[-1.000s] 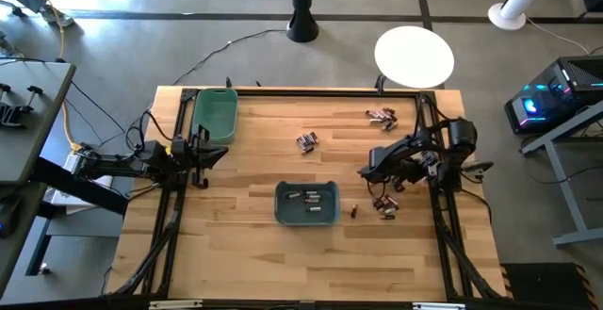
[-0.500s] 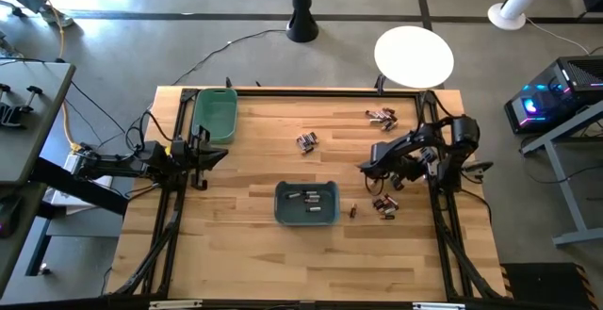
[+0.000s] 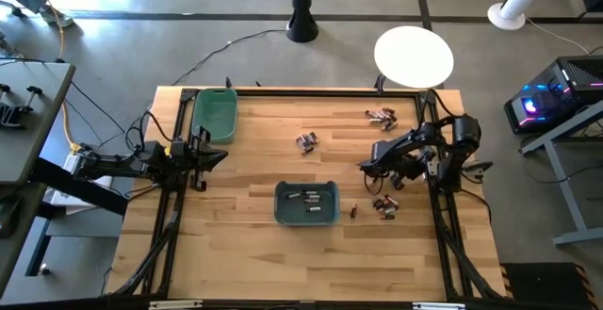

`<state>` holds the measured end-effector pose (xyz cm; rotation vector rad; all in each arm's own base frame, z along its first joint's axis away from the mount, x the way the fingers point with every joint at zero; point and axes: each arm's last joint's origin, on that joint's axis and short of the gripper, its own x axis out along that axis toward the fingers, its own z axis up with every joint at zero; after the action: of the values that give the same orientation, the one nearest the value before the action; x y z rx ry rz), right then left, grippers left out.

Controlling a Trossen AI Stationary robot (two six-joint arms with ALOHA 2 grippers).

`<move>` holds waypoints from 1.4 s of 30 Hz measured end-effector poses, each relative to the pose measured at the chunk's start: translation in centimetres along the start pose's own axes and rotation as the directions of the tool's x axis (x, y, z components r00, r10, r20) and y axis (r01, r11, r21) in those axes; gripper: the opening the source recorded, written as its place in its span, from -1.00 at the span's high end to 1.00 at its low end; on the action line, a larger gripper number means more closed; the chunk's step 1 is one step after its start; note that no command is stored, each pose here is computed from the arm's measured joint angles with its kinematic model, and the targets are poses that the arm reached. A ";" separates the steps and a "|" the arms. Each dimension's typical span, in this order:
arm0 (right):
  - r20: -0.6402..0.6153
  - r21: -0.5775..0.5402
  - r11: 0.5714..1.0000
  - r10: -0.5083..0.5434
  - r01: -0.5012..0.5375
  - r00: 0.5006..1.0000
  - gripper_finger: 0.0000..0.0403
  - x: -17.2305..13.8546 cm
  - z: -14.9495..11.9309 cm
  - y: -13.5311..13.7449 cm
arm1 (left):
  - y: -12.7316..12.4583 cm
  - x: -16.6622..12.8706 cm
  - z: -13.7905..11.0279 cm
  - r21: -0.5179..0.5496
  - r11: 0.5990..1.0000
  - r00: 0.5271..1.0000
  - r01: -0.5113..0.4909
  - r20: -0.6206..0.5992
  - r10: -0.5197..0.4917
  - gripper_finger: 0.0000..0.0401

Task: Sort batteries
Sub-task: Put the silver battery into the blue bin

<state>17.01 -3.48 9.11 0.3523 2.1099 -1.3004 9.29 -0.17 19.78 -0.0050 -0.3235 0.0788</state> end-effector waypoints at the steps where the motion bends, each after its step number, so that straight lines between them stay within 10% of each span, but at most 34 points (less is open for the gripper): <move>1: 0.001 -0.001 1.000 0.000 0.000 1.000 1.00 0.0 0.0 0.0 | 0.0 0.0 0.0 0.000 1.000 1.000 0.002 0.000 -0.002 0.97; 13: -0.011 -0.059 0.996 0.065 -0.066 0.998 1.00 0.7 0.7 -0.9 | 0.0 0.0 0.0 -0.024 1.000 1.000 0.003 -0.001 -0.003 0.97; 28: 0.282 -0.064 0.961 0.277 -0.270 0.919 1.00 -4.0 0.2 -3.2 | 0.0 0.0 0.1 -0.025 1.000 1.000 0.002 0.013 -0.002 0.97; 42: 0.127 -0.036 0.975 0.221 -0.218 0.967 1.00 -0.4 0.6 -4.7 | 0.0 0.0 0.2 -0.027 1.000 1.000 0.002 0.016 -0.001 0.97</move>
<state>15.09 -6.20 12.43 0.4652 1.9151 -1.1399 9.24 -0.17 19.92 -0.0305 -0.3400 0.0732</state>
